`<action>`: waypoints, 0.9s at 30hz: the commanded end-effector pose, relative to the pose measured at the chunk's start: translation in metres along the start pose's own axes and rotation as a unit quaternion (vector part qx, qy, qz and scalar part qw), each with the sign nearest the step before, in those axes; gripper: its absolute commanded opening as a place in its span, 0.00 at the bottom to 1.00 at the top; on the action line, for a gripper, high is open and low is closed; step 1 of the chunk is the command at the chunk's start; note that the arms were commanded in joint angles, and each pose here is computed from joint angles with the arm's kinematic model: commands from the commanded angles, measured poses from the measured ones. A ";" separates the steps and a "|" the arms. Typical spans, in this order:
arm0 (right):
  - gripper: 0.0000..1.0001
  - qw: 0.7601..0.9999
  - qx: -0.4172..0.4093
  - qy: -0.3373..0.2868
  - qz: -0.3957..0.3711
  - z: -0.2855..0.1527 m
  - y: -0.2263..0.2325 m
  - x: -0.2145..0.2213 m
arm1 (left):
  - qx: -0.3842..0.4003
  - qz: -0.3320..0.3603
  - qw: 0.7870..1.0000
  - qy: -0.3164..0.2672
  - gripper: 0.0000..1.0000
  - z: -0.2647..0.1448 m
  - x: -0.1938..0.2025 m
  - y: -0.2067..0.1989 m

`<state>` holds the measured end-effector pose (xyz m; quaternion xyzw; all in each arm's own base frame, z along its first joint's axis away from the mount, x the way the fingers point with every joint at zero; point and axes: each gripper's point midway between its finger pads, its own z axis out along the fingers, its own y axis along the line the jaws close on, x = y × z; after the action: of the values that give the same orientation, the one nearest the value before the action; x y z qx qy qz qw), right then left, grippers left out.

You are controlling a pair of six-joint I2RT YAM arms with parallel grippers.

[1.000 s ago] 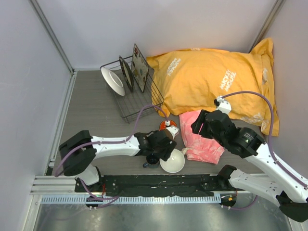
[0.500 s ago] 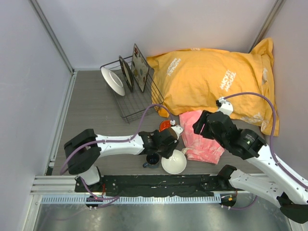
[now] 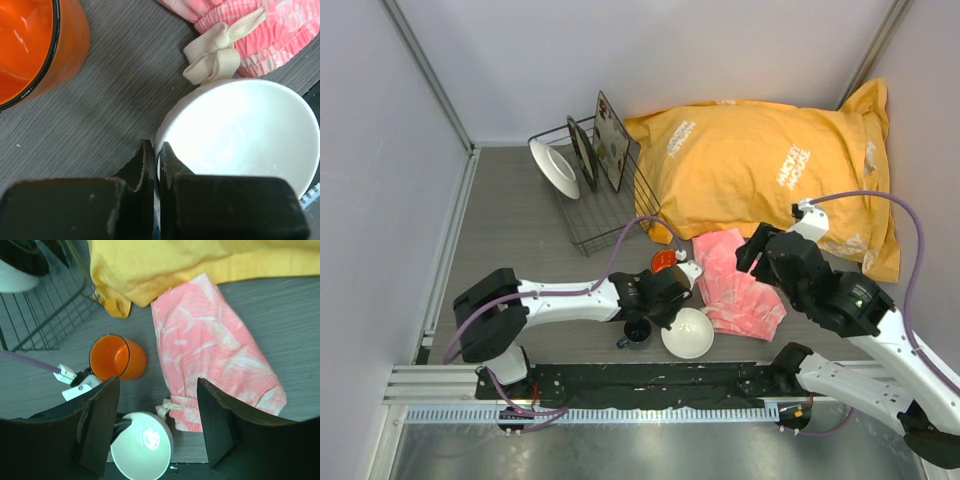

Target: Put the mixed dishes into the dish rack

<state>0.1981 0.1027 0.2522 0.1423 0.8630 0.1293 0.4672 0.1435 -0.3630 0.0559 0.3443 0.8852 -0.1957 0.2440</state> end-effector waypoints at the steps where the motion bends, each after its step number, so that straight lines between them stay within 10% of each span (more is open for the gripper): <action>1: 0.70 0.994 0.020 -0.097 0.041 -0.032 -0.015 -0.056 | 0.035 -0.012 0.996 -0.083 0.00 -0.037 -0.057 -0.025; 15: 0.82 0.971 -0.167 -0.151 0.079 -0.085 0.033 -0.099 | 0.048 -0.132 0.927 -0.346 0.00 -0.207 -0.132 0.002; 27: 0.94 0.910 -0.409 0.020 0.069 -0.082 0.150 -0.034 | -0.050 -0.200 0.864 -0.459 0.00 -0.288 -0.124 0.075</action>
<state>0.1820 0.1779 0.3594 0.0471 0.7664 0.3961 0.5036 0.1781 -0.2488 0.3193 0.0823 0.7562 -0.3334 0.5571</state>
